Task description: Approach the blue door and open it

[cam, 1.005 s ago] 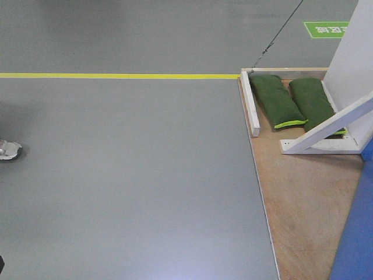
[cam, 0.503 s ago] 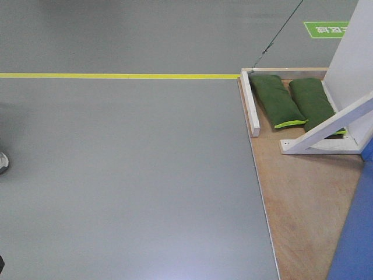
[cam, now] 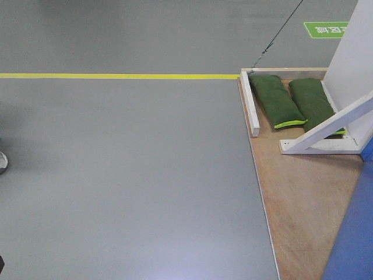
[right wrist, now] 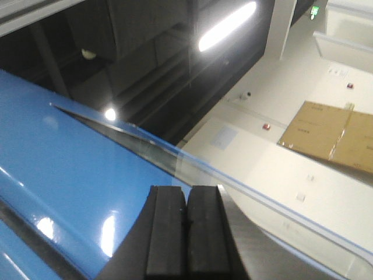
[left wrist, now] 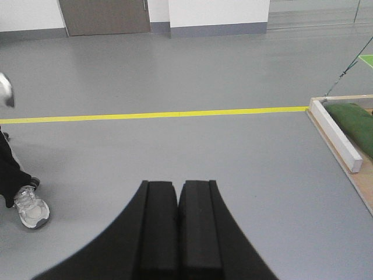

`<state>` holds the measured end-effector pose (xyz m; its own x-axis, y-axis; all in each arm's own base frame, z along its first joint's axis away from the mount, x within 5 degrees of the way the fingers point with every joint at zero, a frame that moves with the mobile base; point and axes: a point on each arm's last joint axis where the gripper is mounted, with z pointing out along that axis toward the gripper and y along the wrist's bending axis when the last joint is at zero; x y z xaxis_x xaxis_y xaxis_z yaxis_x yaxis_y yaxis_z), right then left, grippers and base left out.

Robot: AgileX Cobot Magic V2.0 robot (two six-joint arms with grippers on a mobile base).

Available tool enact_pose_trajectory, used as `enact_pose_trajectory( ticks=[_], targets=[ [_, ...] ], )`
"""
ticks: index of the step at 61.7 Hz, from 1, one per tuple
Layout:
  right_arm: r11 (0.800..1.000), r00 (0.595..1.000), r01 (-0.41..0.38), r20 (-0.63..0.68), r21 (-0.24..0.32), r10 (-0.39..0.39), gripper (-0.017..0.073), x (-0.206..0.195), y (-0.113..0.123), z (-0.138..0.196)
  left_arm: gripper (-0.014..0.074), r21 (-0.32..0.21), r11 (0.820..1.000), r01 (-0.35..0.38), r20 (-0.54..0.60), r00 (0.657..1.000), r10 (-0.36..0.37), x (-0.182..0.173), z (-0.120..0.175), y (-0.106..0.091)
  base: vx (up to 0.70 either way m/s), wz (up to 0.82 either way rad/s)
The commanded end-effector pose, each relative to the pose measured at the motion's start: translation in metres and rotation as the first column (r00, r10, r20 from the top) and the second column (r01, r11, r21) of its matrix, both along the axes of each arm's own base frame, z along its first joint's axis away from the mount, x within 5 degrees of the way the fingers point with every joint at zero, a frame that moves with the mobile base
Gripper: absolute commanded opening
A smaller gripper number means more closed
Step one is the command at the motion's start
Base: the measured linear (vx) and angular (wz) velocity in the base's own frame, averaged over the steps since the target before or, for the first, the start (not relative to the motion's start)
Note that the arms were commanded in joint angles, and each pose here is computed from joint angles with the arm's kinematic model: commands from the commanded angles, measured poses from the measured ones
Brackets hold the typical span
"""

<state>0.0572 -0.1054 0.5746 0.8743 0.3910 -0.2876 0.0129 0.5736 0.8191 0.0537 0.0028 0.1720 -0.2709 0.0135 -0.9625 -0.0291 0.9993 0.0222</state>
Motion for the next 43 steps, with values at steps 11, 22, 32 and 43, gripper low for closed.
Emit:
enact_pose_trajectory(
  ticks=[11, 22, 32, 43],
  targets=[
    [0.962, 0.943, -0.271, -0.187, 0.043, 0.274, -0.0004, 0.022, 0.022, -0.007, 0.0071, -0.001, 1.0, 0.01, 0.136, 0.991, -0.01, 0.0, 0.02, -0.001, 0.0, 0.0],
    [0.925, 0.885, -0.371, -0.269, 0.088, 0.38, -0.0004, 0.03, 0.03, -0.015, 0.0071, -0.001, 1.0, 0.01, 0.136, 0.991, -0.01, 0.0, 0.02, -0.001, 0.0, 0.0],
    [0.885, 0.823, -0.448, -0.327, 0.129, 0.465, -0.0004, 0.035, 0.037, -0.021, 0.0071, -0.001, 1.0, 0.01, 0.136, 0.991, -0.01, 0.0, 0.02, -0.001, 0.0, 0.0],
    [0.814, 0.736, -0.556, -0.354, 0.169, 0.576, -0.0004, 0.05, 0.039, -0.027, 0.0071, -0.001, 1.0, 0.01, 0.136, 0.991, -0.01, 0.0, 0.02, -0.001, 0.0, 0.0]
  ],
)
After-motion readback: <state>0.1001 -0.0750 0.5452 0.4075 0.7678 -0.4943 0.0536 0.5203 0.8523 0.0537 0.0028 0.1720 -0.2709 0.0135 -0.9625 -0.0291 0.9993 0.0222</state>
